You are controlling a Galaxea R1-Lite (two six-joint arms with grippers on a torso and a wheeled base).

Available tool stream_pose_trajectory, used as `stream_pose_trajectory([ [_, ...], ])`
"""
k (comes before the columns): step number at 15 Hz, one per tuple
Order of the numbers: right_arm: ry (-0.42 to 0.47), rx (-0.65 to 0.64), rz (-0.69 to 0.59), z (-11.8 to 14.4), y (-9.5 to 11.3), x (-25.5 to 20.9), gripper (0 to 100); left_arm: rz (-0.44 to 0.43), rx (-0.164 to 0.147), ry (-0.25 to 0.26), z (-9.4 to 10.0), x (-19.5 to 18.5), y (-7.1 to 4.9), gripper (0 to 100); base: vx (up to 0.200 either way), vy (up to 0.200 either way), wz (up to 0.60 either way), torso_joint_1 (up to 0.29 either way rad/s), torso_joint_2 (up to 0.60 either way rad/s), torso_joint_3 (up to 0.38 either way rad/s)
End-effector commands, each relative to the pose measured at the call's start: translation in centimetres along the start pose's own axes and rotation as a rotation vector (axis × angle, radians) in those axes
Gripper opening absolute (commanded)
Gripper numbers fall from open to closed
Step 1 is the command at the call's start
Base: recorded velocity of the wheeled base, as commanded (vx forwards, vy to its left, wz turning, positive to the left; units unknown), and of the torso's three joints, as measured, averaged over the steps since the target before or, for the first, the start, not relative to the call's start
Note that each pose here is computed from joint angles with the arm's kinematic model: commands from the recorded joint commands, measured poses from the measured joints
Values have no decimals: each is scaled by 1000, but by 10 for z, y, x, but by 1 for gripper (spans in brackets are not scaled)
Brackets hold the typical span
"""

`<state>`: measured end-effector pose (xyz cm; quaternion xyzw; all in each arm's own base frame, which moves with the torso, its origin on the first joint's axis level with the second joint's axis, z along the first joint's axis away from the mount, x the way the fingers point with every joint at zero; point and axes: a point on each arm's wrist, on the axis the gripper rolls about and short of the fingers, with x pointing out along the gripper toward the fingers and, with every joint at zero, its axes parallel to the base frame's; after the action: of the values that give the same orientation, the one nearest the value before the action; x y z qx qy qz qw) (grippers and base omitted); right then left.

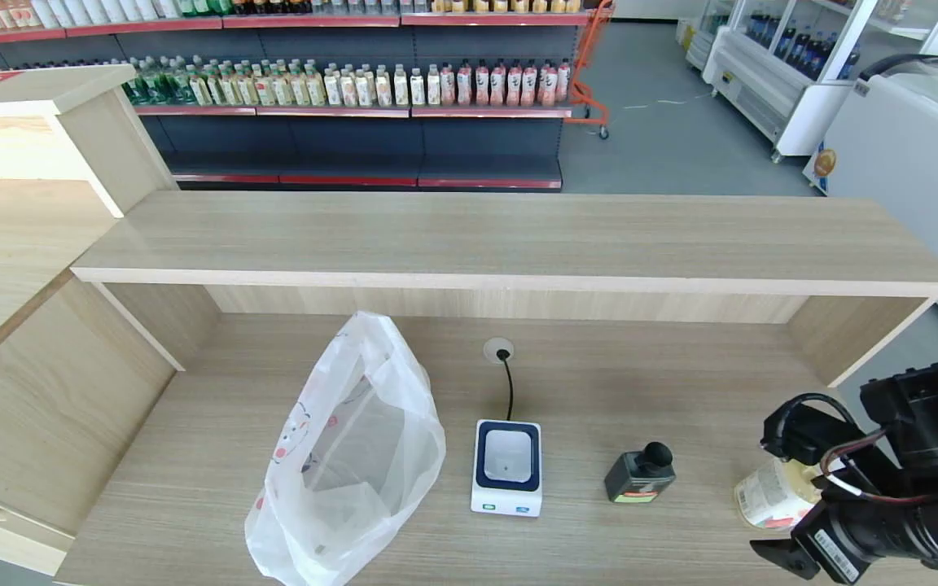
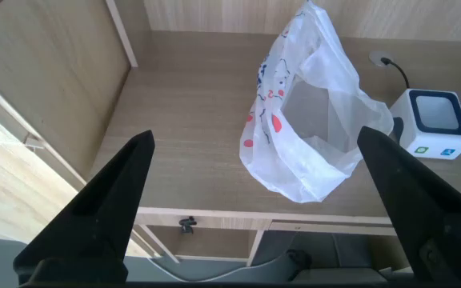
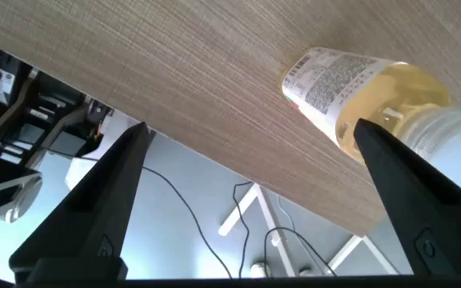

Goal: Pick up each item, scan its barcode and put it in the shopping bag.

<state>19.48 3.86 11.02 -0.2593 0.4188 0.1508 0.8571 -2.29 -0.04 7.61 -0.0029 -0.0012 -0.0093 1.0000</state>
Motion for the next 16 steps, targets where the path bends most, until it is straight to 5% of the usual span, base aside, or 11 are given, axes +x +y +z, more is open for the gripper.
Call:
stream_pose_trajectory([
  [1,60,-44,57,2,4,43,100,0,0,-1,0,0,0,100,0,0,0,0,0,0],
  [6,-38,-128,190,10,8,77,100,0,0,-1,0,0,0,100,0,0,0,0,0,0],
  [11,-248,-243,255,33,6,111,100,0,0,-1,0,0,0,100,0,0,0,0,0,0],
  [16,-278,-259,277,47,9,125,100,0,0,-1,0,0,0,100,0,0,0,0,0,0],
])
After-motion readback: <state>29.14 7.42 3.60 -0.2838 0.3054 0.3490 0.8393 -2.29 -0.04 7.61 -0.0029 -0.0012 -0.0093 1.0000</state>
